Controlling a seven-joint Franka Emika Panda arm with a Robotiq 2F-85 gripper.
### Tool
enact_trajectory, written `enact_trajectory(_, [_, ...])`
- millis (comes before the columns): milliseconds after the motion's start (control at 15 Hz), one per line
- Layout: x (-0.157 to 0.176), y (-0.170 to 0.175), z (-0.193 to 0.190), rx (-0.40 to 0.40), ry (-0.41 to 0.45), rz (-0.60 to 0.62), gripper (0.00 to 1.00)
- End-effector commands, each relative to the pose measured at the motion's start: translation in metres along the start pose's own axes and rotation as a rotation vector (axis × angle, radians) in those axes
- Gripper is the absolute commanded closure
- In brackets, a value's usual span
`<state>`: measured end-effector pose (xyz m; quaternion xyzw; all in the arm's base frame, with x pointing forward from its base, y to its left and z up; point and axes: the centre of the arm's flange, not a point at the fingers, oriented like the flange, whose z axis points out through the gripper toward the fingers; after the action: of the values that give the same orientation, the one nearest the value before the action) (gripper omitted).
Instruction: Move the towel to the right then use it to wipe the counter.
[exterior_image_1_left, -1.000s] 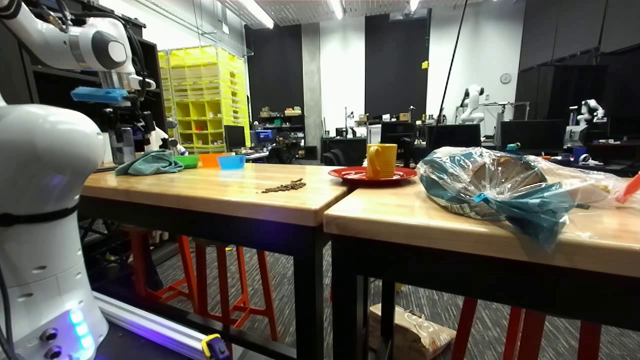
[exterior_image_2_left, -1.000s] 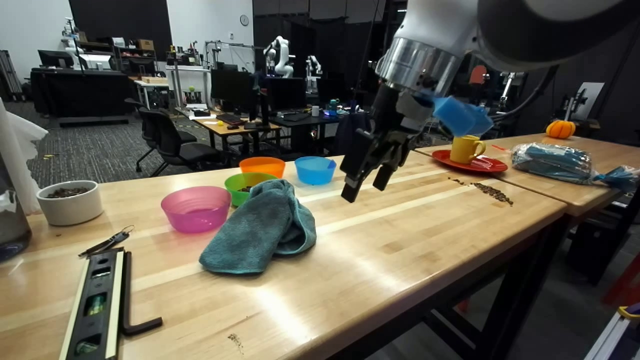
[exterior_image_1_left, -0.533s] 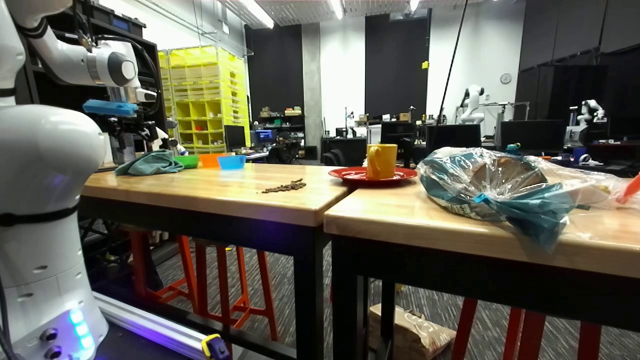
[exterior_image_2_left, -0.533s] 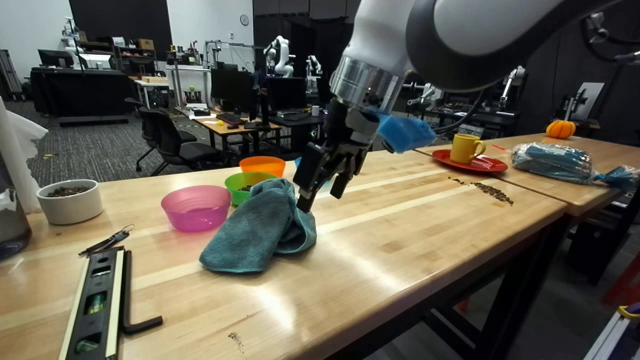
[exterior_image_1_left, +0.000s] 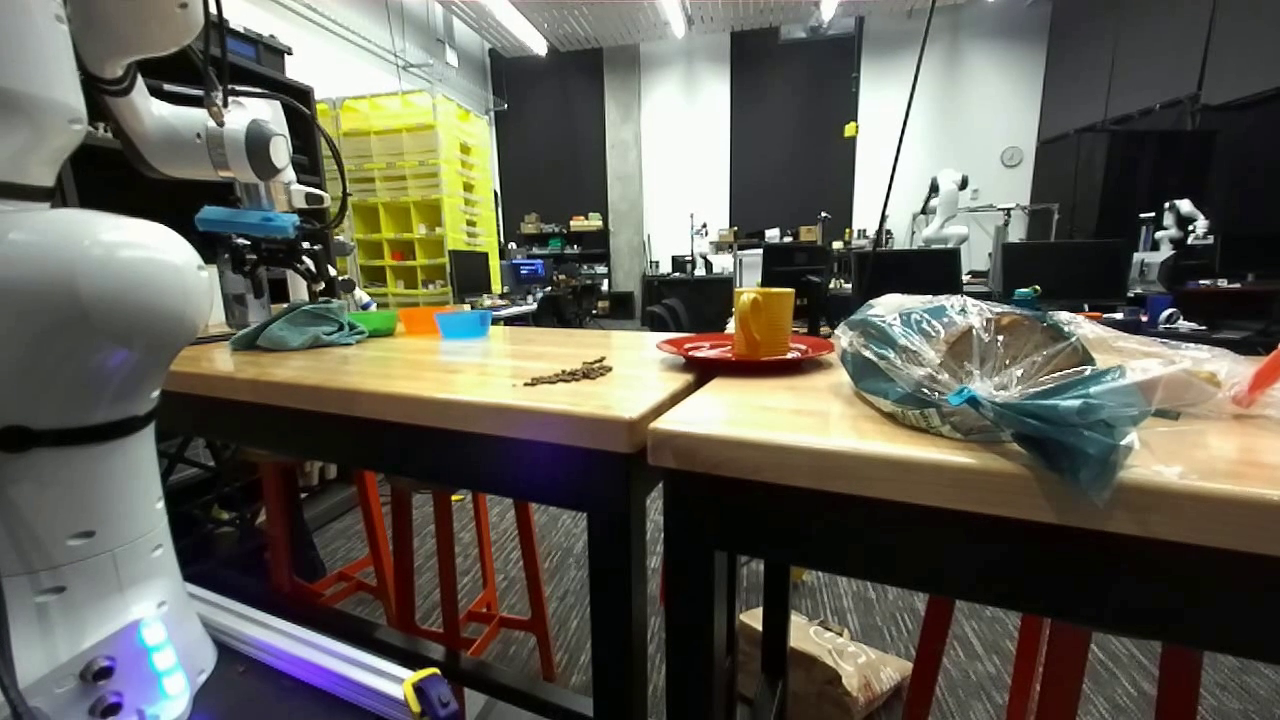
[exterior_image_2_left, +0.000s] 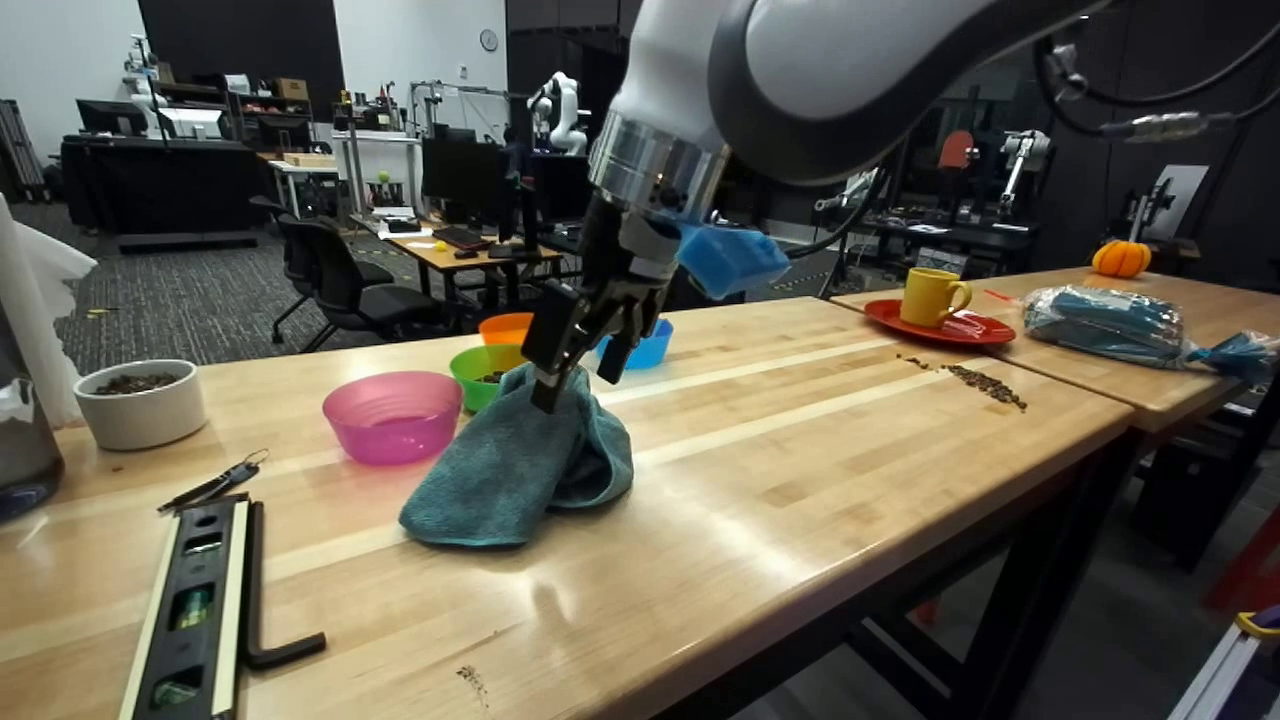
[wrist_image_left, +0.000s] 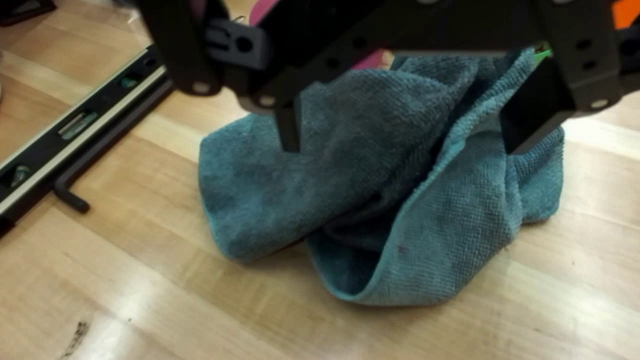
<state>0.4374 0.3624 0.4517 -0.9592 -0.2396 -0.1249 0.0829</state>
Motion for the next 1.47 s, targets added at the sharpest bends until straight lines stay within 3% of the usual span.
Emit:
enact_trajectory(0, [0.032, -0.004, 0.017, 0.002, -0.014, -0.054, 0.0])
enact_trajectory(267, [0.043, -0.007, 0.043, 0.0, -0.064, -0.069, 0.0])
enact_trajectory(333, [0.042, -0.004, 0.048, -0.003, -0.081, -0.064, 0.1])
enact_trajectory(400, [0.041, -0.002, 0.052, -0.008, -0.094, -0.062, 0.27])
enact_trajectory(533, [0.039, 0.001, 0.055, -0.022, -0.116, -0.053, 0.39])
enact_trajectory(733, [0.033, 0.004, 0.045, -0.06, -0.129, -0.043, 0.66])
enact_trajectory(1067, [0.02, 0.007, 0.007, -0.089, -0.161, 0.01, 1.0])
enact_trajectory(1400, [-0.007, 0.014, -0.05, -0.147, -0.16, 0.087, 0.99])
